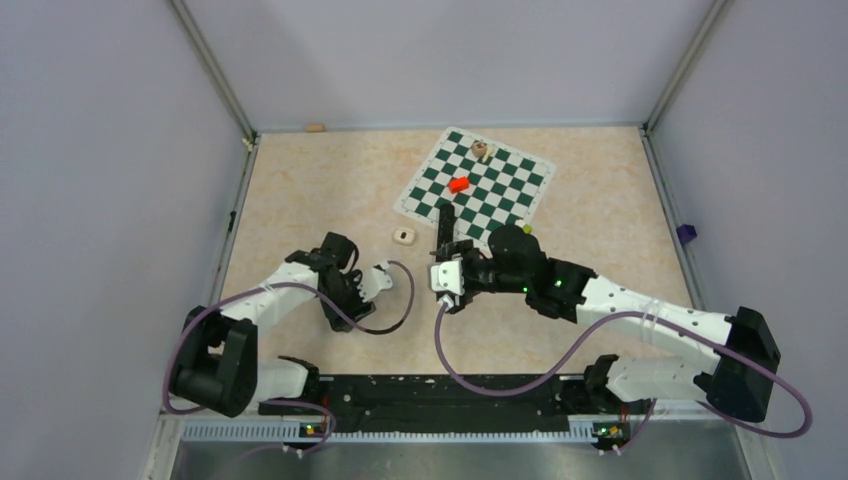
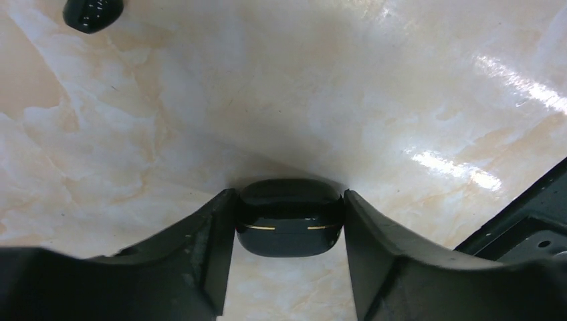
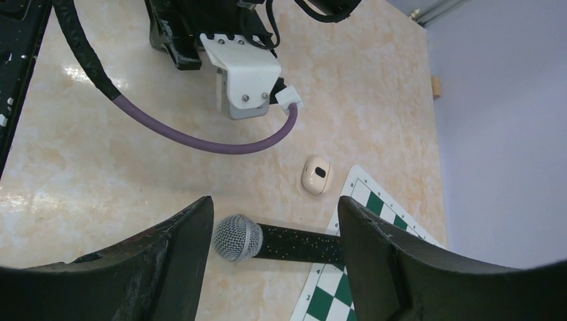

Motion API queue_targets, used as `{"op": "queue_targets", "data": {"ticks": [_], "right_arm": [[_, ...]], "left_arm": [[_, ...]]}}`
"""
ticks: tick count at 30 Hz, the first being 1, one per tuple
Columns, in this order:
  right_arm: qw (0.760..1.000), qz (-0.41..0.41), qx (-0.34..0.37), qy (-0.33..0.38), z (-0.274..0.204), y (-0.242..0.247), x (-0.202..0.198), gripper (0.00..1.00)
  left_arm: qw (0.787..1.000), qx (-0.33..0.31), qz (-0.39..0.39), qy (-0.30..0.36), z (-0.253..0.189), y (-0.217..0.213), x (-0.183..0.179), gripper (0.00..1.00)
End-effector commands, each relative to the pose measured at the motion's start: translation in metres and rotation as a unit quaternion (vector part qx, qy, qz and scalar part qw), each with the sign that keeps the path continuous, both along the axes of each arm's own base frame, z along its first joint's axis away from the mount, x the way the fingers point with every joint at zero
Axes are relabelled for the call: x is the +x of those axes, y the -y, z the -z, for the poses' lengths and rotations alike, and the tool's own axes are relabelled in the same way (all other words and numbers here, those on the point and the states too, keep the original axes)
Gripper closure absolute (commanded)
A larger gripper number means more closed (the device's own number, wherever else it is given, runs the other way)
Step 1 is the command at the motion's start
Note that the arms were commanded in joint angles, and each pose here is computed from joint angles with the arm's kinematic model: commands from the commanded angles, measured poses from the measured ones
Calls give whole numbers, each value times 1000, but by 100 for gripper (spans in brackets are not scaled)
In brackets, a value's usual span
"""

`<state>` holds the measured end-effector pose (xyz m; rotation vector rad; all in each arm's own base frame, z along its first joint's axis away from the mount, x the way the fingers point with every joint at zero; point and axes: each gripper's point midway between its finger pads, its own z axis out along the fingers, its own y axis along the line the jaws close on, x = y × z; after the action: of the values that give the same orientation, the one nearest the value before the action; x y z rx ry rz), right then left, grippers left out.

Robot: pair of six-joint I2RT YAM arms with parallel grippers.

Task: Insert the wireless bluetooth earbuds into the charging case

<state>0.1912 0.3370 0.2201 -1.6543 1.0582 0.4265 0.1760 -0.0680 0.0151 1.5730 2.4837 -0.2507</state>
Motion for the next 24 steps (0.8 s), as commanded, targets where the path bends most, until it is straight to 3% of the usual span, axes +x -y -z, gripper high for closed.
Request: {"op": "queue_targets", "data": {"ticks": [1, 2, 4, 5, 11, 17, 21, 24], "right_arm": [[1000, -2, 22, 15, -16, 0, 1, 32], [1000, -2, 23, 15, -16, 0, 1, 32], [1000, -10, 20, 17, -15, 1, -2, 32], [999, -16, 19, 19, -16, 1, -4, 32], [995, -100, -13, 12, -4, 7, -35, 33], [965, -260, -44, -14, 4, 21, -94, 34], [971, -240, -15, -6, -5, 11, -85, 40], [981, -196, 11, 5, -7, 1, -67, 41]], "left_arm": [[998, 5, 2, -60, 12, -5, -30, 50], [998, -4, 5, -63, 10, -1, -30, 61], [998, -23, 7, -58, 1, 8, -22, 95], [998, -35, 6, -52, -5, 14, -17, 100], [983, -168, 58, -38, -71, 65, 2, 100], [925, -344, 150, -63, -167, 126, 5, 100], [879, -411, 200, -136, -202, 151, -8, 100], [865, -424, 195, -185, -201, 169, -8, 100]]}}
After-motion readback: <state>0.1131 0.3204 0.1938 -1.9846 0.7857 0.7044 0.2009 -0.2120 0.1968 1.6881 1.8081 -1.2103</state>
